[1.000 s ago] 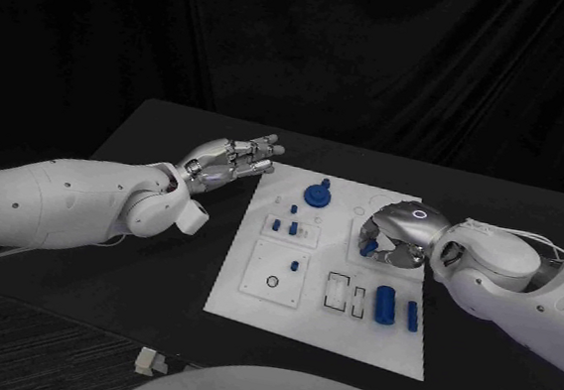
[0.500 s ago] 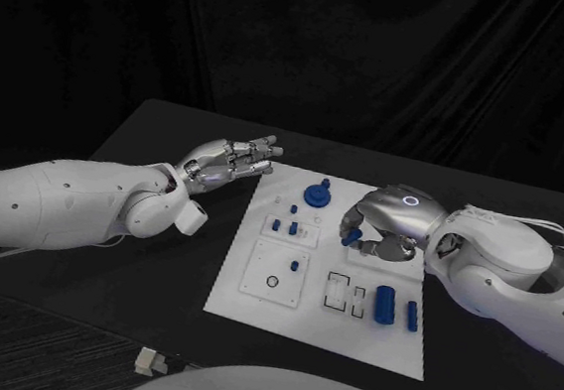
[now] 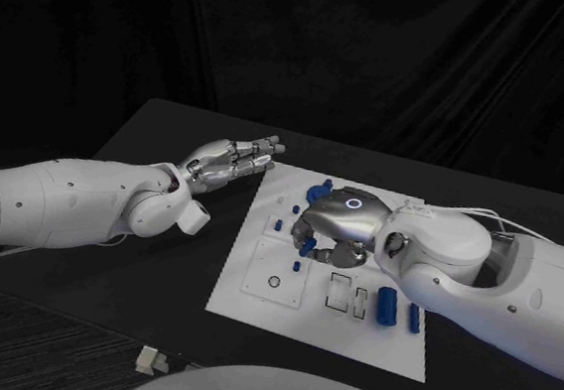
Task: Assemble the parts on the task board
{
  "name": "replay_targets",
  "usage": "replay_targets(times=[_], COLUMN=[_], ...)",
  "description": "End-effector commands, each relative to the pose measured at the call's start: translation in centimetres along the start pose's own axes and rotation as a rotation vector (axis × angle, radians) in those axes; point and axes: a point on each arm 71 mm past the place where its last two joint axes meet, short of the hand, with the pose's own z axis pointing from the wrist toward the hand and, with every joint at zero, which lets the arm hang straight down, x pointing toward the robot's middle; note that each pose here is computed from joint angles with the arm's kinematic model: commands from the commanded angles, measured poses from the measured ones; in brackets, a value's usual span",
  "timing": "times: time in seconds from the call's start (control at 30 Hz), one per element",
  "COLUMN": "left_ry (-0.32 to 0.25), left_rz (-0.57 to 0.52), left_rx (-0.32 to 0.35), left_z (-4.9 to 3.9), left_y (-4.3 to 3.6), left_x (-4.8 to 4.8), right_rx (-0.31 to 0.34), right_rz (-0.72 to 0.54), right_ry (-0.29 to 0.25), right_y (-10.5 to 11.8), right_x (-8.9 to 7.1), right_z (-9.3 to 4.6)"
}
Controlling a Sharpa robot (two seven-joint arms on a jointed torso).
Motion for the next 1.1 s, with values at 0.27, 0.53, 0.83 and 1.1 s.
replay_targets(times=[0.27, 0.53, 0.83, 1.1], left_ry=[-0.008, 0.005, 0.005, 0.013], left_rz=[-0.003, -0.017, -0.019, -0.027], left_rx=[0.179, 0.167, 0.155, 0.153], left_z=[-0.21, -0.27, -0.49, -0.46], left_y=[-1.24, -1.15, -1.11, -1.09], left_x=[0.01, 0.04, -0.12, -0.06], right_rx=[-0.043, -0.056, -0.049, -0.053], right_rz=[-0.053, -0.073, -0.073, -0.069], right_ry=[0.072, 0.087, 0.101, 0.107], right_y=[1.8, 2.4, 2.3, 2.6], right_x=[1.7, 2.8, 3.4, 3.7], right_z=[2.9, 4.0, 4.4, 4.5])
